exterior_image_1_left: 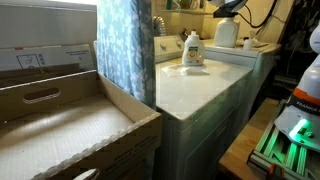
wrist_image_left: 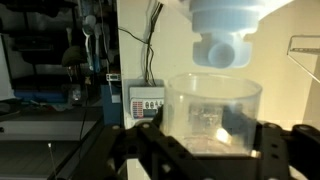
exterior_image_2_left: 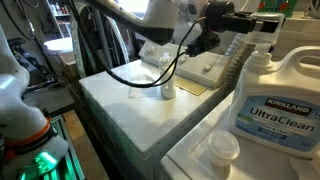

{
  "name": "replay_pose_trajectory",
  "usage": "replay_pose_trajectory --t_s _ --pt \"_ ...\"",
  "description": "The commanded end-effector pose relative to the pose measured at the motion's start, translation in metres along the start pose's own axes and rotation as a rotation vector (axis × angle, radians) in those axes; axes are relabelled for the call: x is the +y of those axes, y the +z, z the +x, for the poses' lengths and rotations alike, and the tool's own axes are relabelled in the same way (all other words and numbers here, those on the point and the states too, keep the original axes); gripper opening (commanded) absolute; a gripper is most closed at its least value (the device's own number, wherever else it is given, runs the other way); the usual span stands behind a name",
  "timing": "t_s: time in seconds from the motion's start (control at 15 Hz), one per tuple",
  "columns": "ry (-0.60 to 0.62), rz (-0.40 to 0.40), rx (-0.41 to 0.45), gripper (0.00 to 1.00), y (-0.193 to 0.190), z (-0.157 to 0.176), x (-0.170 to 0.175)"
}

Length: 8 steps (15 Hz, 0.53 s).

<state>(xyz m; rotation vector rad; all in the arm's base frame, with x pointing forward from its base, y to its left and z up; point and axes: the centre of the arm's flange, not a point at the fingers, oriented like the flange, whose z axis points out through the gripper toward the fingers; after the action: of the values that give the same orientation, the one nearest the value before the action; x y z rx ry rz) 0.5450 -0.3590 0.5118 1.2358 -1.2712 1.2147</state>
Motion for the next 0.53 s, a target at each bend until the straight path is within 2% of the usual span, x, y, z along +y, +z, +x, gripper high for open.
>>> replay_pose_trajectory --t_s 0.0,0.47 --pt "0.033 -0.036 -0.038 0.34 0.018 -0.014 -0.013" --pt "0.014 -0.084 -0.070 0.34 0.030 -0.034 -0.021"
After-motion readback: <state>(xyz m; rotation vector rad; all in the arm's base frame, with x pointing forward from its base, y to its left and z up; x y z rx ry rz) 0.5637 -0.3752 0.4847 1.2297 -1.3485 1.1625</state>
